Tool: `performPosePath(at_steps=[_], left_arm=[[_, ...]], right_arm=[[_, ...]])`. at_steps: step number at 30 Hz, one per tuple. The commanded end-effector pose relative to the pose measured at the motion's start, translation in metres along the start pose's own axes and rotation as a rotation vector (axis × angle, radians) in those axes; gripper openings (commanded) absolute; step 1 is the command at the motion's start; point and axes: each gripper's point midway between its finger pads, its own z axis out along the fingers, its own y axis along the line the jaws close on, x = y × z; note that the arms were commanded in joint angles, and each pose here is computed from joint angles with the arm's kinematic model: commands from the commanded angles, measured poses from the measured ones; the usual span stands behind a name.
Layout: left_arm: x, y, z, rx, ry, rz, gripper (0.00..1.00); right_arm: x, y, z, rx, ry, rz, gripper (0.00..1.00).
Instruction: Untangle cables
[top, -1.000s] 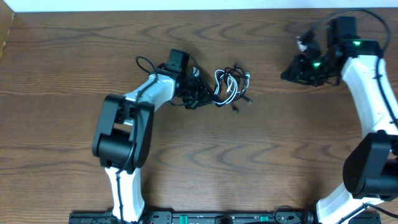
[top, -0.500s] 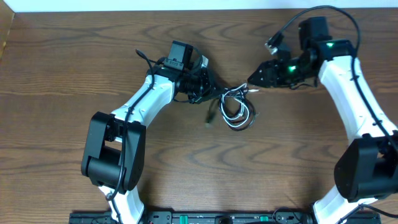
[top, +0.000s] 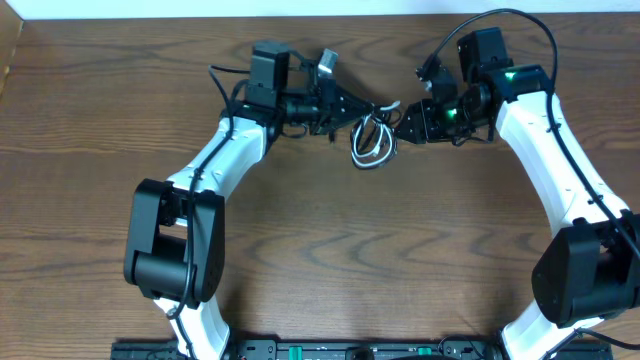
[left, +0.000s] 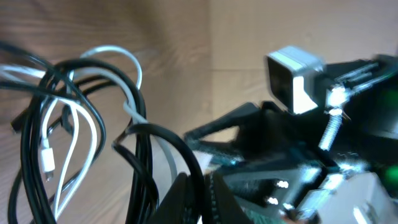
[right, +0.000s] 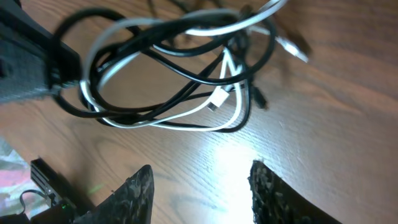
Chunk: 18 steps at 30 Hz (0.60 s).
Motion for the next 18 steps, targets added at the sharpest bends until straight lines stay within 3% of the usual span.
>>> performPosePath(at_steps=[1,5,9,14,18], left_arm=[[0.006,-0.017,-0.006,0.069,0.062,-0.074,0.08],[0.002,-0.014,-0.005,0.053,0.040,-0.081,0.07],[-0.013,-0.003,-0.005,-0.003,-0.051,-0.238,0.08],[-0.028,0.009,0.000,-0.056,-0.172,-0.460,0.07],[-0.028,0.013,0.012,-0.079,-0.220,-0.556,0.07]], right_arm=[[-0.007,0.025,-0.009,-0.074,-0.042,-0.081,0.45],[-0.019,0.041,-0.012,-0.165,-0.085,-0.089,0.44],[-0.026,0.056,-0.014,-0.239,-0.116,-0.136,0.45],[-0.034,0.066,-0.010,-0.232,-0.152,-0.196,0.46],[-0.039,0.059,0.001,-0.103,-0.171,-0.209,0.46]])
